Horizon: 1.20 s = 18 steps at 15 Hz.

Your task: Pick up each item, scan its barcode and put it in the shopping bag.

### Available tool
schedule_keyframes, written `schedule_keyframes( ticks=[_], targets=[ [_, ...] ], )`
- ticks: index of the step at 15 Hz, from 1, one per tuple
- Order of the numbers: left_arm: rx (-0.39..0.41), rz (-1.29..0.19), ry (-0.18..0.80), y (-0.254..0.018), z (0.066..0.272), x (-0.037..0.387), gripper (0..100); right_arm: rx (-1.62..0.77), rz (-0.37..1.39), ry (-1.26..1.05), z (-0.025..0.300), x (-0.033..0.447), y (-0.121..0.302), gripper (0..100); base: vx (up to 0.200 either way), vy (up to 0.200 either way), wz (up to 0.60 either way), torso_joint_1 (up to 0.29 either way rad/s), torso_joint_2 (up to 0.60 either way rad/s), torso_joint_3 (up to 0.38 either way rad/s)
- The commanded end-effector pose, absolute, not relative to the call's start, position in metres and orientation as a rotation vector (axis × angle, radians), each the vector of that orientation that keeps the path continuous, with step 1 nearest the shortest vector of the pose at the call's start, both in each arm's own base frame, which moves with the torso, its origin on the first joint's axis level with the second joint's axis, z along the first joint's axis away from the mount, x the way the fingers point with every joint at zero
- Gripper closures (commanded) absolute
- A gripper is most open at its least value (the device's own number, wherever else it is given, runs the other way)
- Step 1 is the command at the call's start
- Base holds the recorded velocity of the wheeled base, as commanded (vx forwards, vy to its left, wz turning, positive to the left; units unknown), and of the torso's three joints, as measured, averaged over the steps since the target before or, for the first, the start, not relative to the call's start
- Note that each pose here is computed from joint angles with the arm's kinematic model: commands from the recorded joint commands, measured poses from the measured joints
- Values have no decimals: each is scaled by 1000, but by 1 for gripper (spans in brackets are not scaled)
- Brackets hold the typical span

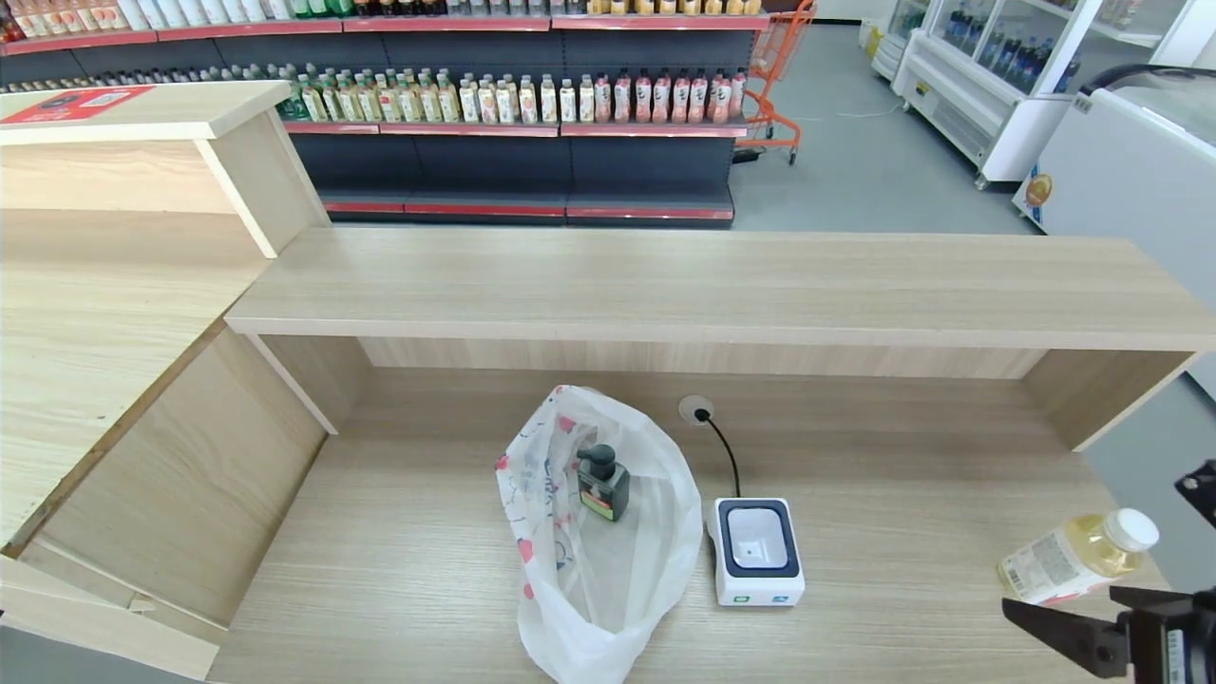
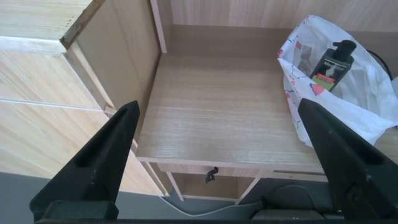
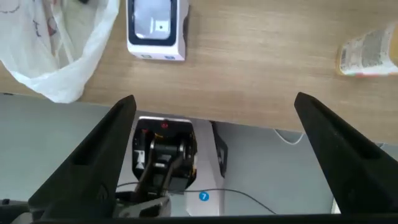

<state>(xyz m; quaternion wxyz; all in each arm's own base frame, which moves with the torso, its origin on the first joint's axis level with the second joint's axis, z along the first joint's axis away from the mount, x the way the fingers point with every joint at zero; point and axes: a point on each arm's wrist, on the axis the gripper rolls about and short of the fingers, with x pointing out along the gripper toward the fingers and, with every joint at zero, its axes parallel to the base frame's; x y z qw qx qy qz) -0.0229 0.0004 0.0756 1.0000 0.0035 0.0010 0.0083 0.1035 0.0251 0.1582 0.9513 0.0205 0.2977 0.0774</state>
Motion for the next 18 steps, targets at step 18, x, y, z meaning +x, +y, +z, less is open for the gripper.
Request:
schedule_keyframes(
  ticks=[18],
  targets=[
    [8,17,2,0,76,-23,0,50,147,586,154,84,19,0,0,-111,0,2,1,2]
  ],
)
